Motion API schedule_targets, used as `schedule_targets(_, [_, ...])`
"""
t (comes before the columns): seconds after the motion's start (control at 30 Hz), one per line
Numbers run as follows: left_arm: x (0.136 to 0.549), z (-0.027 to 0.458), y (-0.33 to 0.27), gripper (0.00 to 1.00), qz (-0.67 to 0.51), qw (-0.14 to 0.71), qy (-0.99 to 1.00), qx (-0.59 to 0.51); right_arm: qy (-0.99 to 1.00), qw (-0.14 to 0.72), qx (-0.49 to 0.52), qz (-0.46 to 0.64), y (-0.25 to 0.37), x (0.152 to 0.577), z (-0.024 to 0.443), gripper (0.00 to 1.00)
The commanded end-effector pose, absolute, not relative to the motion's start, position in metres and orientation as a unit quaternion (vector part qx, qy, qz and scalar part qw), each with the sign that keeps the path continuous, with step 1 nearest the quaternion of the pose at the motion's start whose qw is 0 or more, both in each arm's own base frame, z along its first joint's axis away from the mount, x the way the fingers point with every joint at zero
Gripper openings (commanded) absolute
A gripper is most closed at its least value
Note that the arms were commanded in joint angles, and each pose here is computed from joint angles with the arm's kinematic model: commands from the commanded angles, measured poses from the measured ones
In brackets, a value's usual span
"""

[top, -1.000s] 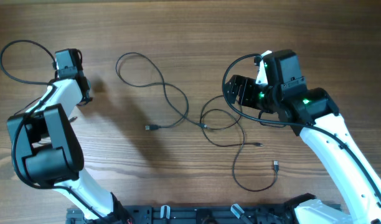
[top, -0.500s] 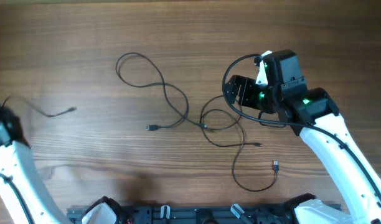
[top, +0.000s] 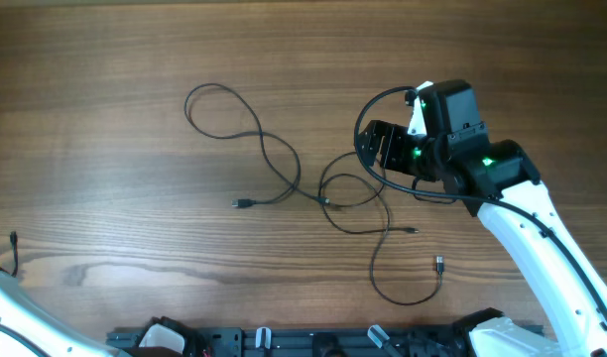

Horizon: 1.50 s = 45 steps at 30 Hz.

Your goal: Untangle cables

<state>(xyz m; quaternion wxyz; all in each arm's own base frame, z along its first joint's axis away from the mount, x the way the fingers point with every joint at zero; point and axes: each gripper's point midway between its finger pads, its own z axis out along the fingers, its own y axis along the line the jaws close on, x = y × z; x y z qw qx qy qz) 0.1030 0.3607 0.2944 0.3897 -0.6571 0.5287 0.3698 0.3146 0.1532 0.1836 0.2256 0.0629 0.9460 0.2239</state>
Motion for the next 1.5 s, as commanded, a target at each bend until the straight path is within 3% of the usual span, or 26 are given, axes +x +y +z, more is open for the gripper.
schedule_targets(0.0, [0.142,0.258,0.369,0.04,0.279,0.398,0.582,-0.652,0.944,0.236,0.062,0.220,0.150,0.316,0.188,1.00])
schedule_targets(0.03, [0.150,0.241,0.373,0.04,0.262,0.384,0.598,-0.653,0.945,0.236,0.062,0.220,0.150,0.316,0.188,0.99])
schedule_targets(0.07, [0.153,0.220,0.379,0.14,0.256,0.361,0.608,-0.659,0.945,0.235,0.062,0.220,0.150,0.316,0.188,0.99])
schedule_targets(0.1, [0.155,0.201,0.383,0.57,0.251,0.339,0.617,-0.664,0.945,0.234,0.062,0.219,0.150,0.315,0.187,1.00])
schedule_targets(0.13, [0.156,0.188,0.384,0.92,0.243,0.327,0.616,-0.674,0.945,0.234,0.062,0.219,0.150,0.315,0.187,0.99])
schedule_targets(0.17, [0.158,0.176,0.384,1.00,0.231,0.316,0.614,-0.685,0.945,0.234,0.062,0.219,0.150,0.315,0.187,0.99])
schedule_targets(0.37, [0.200,0.154,0.369,1.00,0.115,0.332,0.661,-0.663,0.945,0.234,0.062,0.219,0.150,0.315,0.187,1.00])
schedule_targets(0.53, [0.294,0.164,0.304,1.00,-0.044,0.384,0.758,-0.525,0.945,0.234,0.063,0.220,0.150,0.316,0.187,1.00])
schedule_targets(0.73, [0.394,0.155,0.145,1.00,-0.129,0.353,0.867,-0.327,0.945,0.234,0.063,0.220,0.150,0.315,0.187,0.99])
schedule_targets(0.8, [0.433,0.136,0.059,1.00,-0.167,0.338,0.897,-0.232,0.945,0.234,0.063,0.219,0.150,0.315,0.187,1.00])
schedule_targets(0.93, [0.474,0.118,-0.008,1.00,-0.166,0.373,0.906,-0.115,0.948,0.226,0.064,0.216,0.149,0.312,0.185,1.00])
schedule_targets(1.03, [0.490,0.113,-0.053,1.00,-0.143,0.407,0.902,0.013,0.948,0.225,0.064,0.216,0.149,0.312,0.184,1.00])
schedule_targets(1.47, [0.485,0.035,-0.009,1.00,-0.023,0.340,0.940,0.013,0.953,0.209,0.067,0.209,0.146,0.305,0.180,1.00])
